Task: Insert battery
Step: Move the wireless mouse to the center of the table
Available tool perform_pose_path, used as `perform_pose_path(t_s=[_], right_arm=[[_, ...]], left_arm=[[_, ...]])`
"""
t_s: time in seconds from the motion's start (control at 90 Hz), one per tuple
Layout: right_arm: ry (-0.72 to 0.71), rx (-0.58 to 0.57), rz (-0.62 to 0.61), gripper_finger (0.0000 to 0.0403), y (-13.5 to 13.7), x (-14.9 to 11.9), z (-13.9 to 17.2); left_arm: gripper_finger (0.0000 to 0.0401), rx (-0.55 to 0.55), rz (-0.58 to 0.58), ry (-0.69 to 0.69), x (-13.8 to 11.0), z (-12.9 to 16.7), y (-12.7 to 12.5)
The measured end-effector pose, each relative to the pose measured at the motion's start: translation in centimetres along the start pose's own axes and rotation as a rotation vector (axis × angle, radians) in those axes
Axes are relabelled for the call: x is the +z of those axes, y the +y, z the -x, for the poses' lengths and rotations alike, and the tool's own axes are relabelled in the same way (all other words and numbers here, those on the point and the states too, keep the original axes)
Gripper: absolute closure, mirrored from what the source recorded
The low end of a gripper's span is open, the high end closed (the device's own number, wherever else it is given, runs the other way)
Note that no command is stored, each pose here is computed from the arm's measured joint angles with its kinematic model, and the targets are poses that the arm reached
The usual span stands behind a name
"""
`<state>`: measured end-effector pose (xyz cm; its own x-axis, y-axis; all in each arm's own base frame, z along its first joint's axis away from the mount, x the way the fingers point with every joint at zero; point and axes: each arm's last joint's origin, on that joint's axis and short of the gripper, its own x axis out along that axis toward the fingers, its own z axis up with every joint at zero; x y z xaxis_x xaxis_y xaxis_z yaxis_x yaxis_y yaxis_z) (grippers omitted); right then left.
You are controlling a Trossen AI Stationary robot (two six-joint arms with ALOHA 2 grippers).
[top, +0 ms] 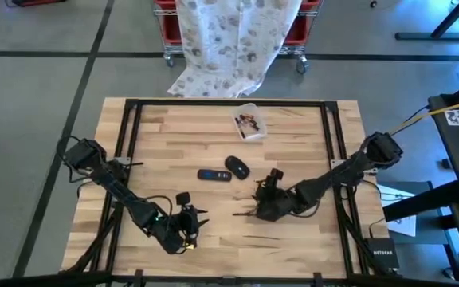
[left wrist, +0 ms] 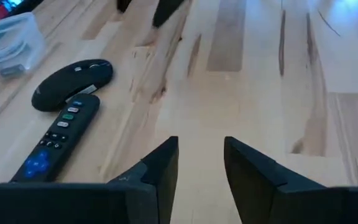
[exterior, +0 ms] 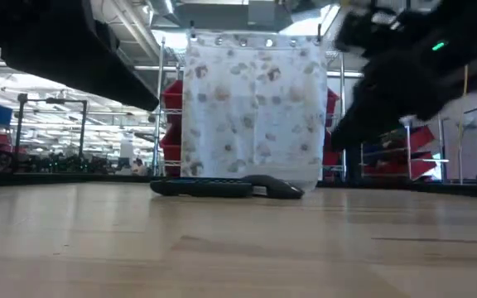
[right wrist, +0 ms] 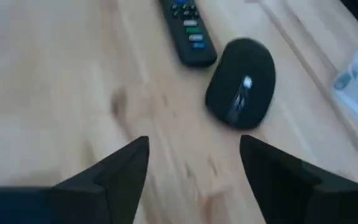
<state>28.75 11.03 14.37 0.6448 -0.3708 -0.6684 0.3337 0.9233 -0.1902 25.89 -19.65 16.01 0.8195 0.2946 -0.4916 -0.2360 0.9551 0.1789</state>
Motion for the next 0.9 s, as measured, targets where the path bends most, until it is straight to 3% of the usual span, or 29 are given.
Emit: perform_pose_path(t_s=[0.267, 0.456, 0.644, 0.9], right_arm=[[0.017, -0.161, -0.154, 0.0047, -3.0, -0.2, -6.3], [0.022, -0.103, -0.234, 0.0030, -4.6, 0.1, -9.3], [0.018, -0.082, -0.279, 0.0071, -5.3, 0.0, -10.8], [-0.011, -0.077, -0.258, 0.0199, -5.2, 0.2, -10.9]], left_arm=[[0.0290, -0.011, -0.012, 0.007, -0.2, 0.2, -0.2], [0.0290, -0.015, -0.017, 0.009, -0.3, 0.3, -0.3], [0.0290, -0.021, -0.014, 0.013, -0.4, 0.3, -0.3], [0.0290, -0.024, -0.012, 0.012, -0.3, 0.3, -0.4]])
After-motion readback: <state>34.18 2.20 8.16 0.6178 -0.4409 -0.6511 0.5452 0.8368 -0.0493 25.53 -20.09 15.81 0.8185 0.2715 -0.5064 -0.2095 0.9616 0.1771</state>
